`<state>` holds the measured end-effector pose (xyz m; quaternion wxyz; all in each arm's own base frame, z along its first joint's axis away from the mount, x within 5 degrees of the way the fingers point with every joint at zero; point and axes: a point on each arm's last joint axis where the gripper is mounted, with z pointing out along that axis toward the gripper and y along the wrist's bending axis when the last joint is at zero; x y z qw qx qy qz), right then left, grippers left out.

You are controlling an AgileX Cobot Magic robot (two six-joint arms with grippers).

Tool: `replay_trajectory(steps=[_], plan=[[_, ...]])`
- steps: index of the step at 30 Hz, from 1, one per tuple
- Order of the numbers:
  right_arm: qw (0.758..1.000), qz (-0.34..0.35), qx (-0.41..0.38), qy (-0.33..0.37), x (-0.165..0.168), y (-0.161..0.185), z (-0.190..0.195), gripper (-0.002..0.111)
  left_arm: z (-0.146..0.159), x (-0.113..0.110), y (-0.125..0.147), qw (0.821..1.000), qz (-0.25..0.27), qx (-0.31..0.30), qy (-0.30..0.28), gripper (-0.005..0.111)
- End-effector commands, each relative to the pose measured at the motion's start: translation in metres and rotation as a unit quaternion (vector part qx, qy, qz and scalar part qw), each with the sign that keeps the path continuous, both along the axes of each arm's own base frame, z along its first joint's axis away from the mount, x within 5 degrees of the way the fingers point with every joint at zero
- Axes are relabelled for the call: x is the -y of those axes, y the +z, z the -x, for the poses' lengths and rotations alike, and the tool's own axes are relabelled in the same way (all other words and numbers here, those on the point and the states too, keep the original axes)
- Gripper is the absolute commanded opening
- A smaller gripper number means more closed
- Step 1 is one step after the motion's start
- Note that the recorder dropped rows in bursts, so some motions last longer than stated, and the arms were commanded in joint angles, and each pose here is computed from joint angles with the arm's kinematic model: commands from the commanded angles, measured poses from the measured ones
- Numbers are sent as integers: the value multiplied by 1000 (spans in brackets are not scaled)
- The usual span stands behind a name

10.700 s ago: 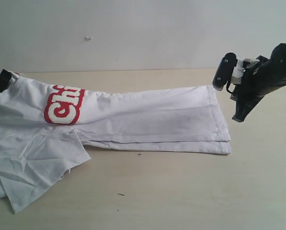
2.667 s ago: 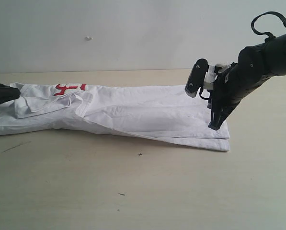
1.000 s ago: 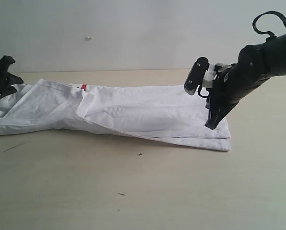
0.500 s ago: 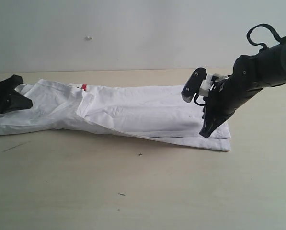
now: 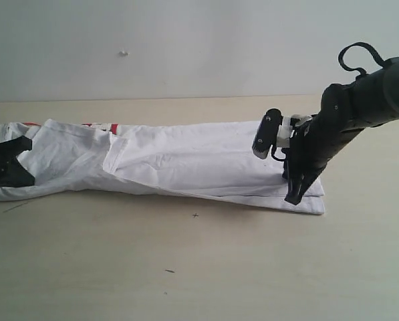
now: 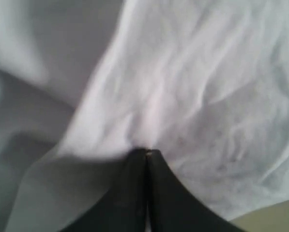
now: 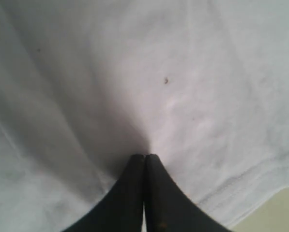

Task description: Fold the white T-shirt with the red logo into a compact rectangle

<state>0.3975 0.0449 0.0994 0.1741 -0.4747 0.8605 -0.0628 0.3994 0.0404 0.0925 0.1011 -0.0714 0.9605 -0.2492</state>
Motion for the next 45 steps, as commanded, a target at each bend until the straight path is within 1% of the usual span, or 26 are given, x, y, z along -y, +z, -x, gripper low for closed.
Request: replay_trajectory(steps=[1,4,6,11,14,16,21,23,24,26,28,29,31,33,34,39,42,45], plan=[[995,16,-94,29,3,-7,18,0,22,0,-15,993,-21,-102,-56,0],[992,27,-121,38,5,0,25,0,33,4,-12,984,4,-152,-88,0],[987,33,-149,42,6,4,31,0,40,4,-10,978,11,-187,-95,0],[979,37,-198,38,7,8,41,0,59,8,-5,977,8,-195,-86,0],[980,34,-196,21,7,13,42,0,68,8,3,983,-9,-170,-72,0],[983,29,-178,16,7,22,41,0,68,9,14,988,-12,-139,-59,0],[994,6,-109,4,4,52,36,0,60,21,54,997,46,-41,-52,0],[996,3,-94,3,4,61,36,0,59,23,68,997,52,-8,-52,2],[996,3,-89,2,4,64,37,0,58,22,73,998,44,6,-49,5],[996,-2,-84,-5,4,68,37,0,58,18,81,998,18,27,-48,17],[996,-13,-82,-15,2,71,38,0,58,9,85,998,-18,45,-46,34],[996,-19,-80,-18,1,72,38,0,58,4,86,998,-28,52,-38,41],[996,-30,-78,-23,0,75,38,0,57,-9,86,997,-39,63,-12,62],[997,-31,-74,-24,0,77,38,0,57,-23,86,997,-43,69,15,75],[997,-31,-71,-24,0,78,38,0,56,-29,85,996,-44,72,25,78],[997,-31,-68,-23,0,79,38,0,57,-52,72,996,-43,73,33,78],[997,-32,-65,-23,0,81,38,0,57,-59,61,996,-45,70,34,79],[997,-32,-59,-23,0,83,38,0,53,-61,49,996,-40,68,46,81]])
